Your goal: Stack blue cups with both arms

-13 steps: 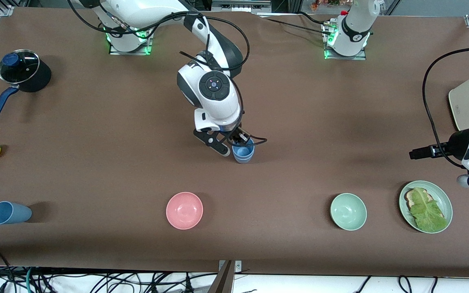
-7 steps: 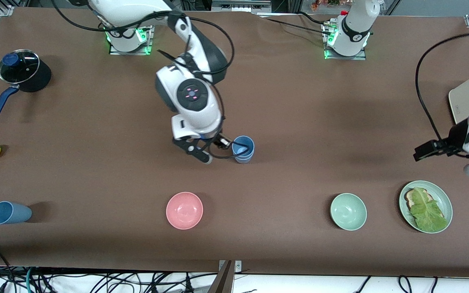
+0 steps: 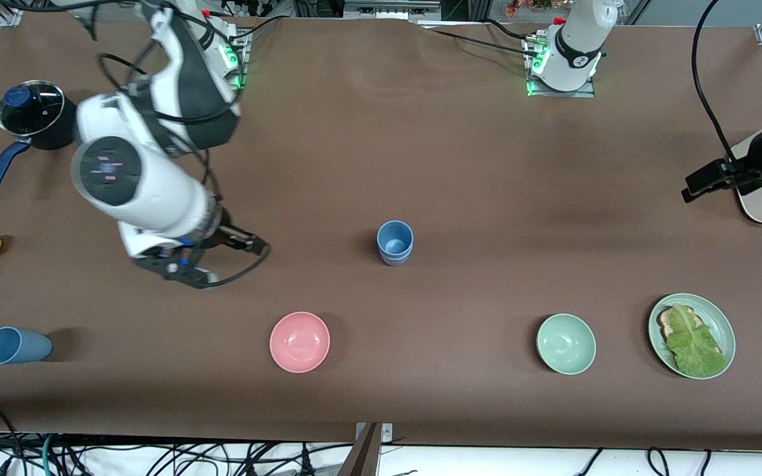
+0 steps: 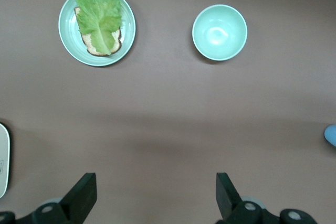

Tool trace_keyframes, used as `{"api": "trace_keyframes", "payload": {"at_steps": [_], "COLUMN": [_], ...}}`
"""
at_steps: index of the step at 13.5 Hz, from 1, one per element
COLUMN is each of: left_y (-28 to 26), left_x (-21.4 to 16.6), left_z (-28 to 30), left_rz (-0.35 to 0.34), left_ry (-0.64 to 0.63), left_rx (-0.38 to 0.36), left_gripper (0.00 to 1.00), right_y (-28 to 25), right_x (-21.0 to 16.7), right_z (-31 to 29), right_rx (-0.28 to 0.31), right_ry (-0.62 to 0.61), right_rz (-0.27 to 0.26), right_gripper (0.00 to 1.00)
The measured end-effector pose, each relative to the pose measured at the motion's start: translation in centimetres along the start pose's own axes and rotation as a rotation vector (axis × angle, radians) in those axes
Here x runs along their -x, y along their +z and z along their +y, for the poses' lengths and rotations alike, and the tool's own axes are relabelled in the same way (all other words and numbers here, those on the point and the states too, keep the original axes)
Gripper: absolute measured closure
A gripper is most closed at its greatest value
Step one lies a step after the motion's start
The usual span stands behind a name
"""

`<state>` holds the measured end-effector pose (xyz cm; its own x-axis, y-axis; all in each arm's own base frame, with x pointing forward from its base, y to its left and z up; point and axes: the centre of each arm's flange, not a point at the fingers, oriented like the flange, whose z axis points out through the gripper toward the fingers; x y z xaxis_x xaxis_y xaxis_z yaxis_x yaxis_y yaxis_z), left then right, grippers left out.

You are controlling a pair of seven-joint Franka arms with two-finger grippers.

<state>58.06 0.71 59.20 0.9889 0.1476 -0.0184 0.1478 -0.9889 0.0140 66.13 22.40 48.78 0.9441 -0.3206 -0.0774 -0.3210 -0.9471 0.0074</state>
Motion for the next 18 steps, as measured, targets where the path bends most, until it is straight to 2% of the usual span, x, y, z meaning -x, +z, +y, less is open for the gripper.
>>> {"api": "trace_keyframes", "payload": {"at_steps": [1,4,7,11,14,18], "left_y": [0.2,-0.1,-1.2,-0.2,0.8,1.0], "left_x": [0.3,1.0,2.1,2.8,2.7,2.5], "left_z": [0.4,0.2,0.0,-0.1,-0.2,-0.1], "left_rz": [-0.014,-0.022,-0.009,-0.031,-0.051,-0.052], "left_ry": [0.007,0.009,0.016,0.02,0.021,0.022], "left_rx": [-0.002,-0.001,0.002,0.0,-0.002,-0.003], "left_gripper": [0.0,0.0,0.0,0.0,0.0,0.0], "right_y": [-1.1,-4.4,-8.2,-10.0,-10.7,-9.9], "right_x": [-1.0,-2.4,-2.0,0.7,2.6,2.5], "right_z": [2.5,10.1,16.4,23.9,25.1,24.2], "right_rx": [0.007,0.055,0.027,-0.014,-0.027,-0.02], "right_ry": [-0.025,-0.111,-0.178,-0.173,-0.177,-0.189], "right_rz": [-0.001,-0.037,-0.057,-0.08,-0.081,-0.095], "right_gripper": [0.0,0.0,0.0,0.0,0.0,0.0]}}
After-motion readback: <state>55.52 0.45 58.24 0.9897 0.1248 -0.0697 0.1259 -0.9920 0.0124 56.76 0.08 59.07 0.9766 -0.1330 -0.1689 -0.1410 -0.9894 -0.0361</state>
